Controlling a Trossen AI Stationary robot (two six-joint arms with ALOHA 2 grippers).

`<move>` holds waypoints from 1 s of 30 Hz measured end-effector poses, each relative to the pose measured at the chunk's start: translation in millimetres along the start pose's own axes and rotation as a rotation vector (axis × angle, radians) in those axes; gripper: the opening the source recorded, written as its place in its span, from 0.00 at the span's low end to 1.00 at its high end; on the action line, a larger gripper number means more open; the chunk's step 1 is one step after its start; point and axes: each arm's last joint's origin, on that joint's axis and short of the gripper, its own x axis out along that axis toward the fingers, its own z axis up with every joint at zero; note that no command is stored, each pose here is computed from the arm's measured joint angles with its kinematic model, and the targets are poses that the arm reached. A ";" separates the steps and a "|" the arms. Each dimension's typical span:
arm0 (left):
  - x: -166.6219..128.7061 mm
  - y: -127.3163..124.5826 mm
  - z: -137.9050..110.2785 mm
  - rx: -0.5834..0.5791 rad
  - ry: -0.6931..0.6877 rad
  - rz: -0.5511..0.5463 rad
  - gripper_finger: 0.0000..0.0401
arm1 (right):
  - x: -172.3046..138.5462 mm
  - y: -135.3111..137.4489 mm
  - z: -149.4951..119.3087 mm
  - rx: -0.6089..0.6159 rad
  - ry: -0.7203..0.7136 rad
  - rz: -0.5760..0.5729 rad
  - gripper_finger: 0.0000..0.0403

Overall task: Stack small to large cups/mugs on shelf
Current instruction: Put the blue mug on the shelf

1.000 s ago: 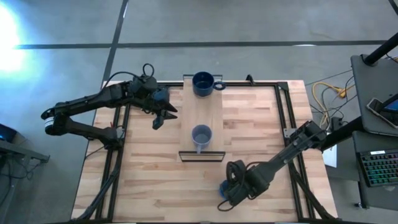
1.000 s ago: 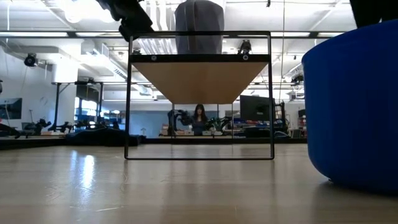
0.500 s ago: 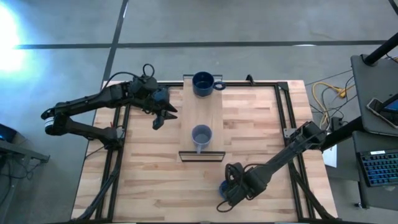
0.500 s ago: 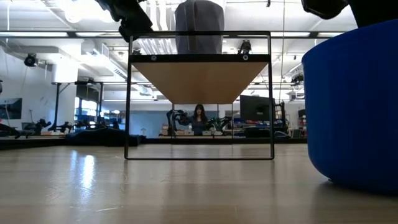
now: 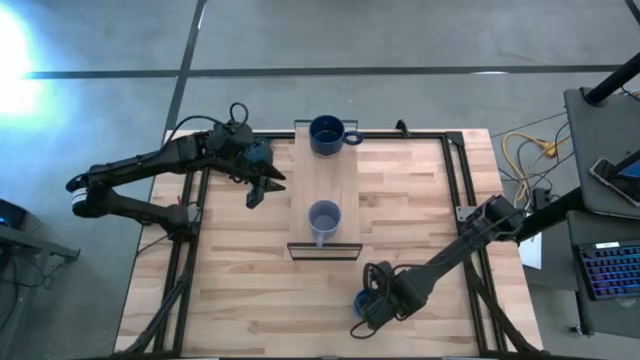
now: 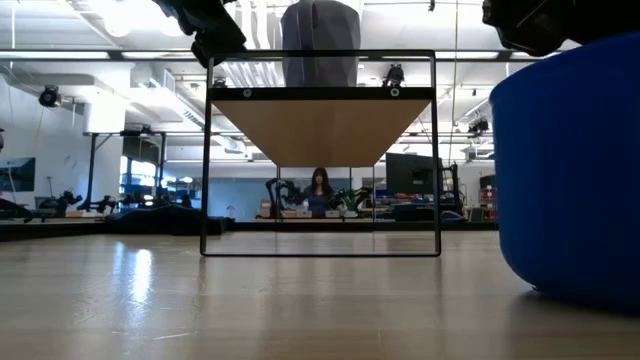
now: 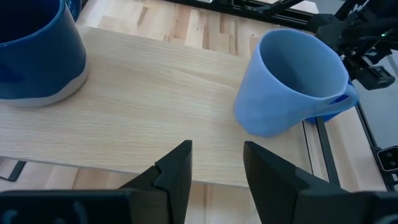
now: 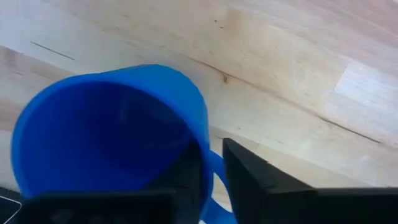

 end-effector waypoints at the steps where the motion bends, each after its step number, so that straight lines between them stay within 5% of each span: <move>1: 0.0 0.0 0.0 0.000 0.000 0.000 0.32 | -0.9 -0.1 0.2 -0.006 0.000 0.001 0.12; 8: 0.0 0.0 0.0 0.000 0.000 0.000 0.32 | -22.7 0.5 2.2 -0.030 0.012 0.048 0.03; 17: 0.5 0.2 0.0 -0.001 0.001 0.000 0.32 | -123.8 -9.5 25.4 -0.079 -0.039 0.149 0.02; 23: 1.1 0.4 0.7 0.001 -0.005 0.000 0.32 | -190.6 -26.3 56.6 -0.082 -0.266 0.215 0.02; 30: 1.2 0.4 2.5 0.006 -0.024 0.000 0.32 | -244.8 -45.9 106.7 -0.108 -0.703 0.295 0.02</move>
